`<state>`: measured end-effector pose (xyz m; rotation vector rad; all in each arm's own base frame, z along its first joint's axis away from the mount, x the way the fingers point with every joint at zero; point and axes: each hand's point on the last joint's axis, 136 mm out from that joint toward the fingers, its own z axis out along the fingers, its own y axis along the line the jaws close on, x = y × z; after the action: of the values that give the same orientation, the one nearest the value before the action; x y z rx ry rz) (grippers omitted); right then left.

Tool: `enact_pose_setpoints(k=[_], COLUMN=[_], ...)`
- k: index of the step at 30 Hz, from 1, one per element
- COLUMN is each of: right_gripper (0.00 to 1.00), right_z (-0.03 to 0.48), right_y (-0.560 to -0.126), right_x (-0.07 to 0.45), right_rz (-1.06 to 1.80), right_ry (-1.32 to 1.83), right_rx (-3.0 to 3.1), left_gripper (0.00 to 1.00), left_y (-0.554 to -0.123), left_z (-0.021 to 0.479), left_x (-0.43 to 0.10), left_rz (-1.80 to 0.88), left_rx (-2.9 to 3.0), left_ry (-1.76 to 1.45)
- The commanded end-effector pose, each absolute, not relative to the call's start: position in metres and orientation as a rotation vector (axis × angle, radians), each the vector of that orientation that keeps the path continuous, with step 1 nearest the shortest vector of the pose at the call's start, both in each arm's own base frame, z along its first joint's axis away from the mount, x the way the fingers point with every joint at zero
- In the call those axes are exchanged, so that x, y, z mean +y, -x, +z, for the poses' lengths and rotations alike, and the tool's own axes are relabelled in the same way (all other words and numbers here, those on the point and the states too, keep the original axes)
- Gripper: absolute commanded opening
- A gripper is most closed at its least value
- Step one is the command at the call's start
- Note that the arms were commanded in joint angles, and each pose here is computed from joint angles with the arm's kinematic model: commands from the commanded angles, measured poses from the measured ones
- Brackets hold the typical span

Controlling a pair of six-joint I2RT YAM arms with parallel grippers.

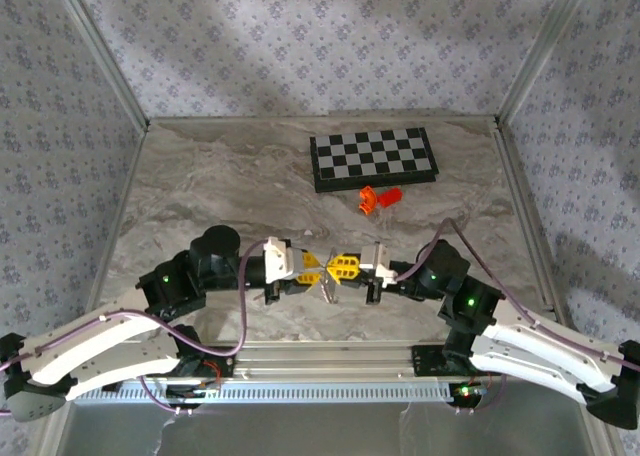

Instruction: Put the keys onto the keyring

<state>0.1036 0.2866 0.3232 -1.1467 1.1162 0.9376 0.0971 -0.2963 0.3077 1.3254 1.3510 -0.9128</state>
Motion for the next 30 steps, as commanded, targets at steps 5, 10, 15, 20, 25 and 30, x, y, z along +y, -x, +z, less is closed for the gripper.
enact_pose_setpoints(k=[5,10,15,20,25,30], right_gripper=[0.00,0.00,0.00,0.00,0.00,0.00], right_z=[0.370,0.374,0.378,0.381,0.379,0.378], right_y=[-0.089,-0.086,-0.081,-0.079,-0.080,-0.081], right_x=[0.272,0.271,0.269,0.267,0.268,0.268], right_rz=[1.141,1.168,1.192,1.206,1.211,1.211], right_ry=[1.020,1.020,1.024,1.013,1.013,1.005], right_rx=[0.940,0.920,0.895,0.881,0.884,0.885], left_gripper=[0.21,0.21,0.21,0.22,0.22,0.22], left_y=[-0.084,-0.079,-0.079,-0.082,-0.080,-0.076], left_z=[0.359,0.367,0.372,0.376,0.379,0.386], left_x=[-0.300,-0.302,-0.302,-0.300,-0.305,-0.308], left_rz=[-1.075,-1.118,-1.127,-1.114,-1.137,-1.169], left_rx=[1.156,1.112,1.095,1.087,1.067,1.026], left_ry=[-1.198,-1.189,-1.172,-1.145,-1.160,-1.162])
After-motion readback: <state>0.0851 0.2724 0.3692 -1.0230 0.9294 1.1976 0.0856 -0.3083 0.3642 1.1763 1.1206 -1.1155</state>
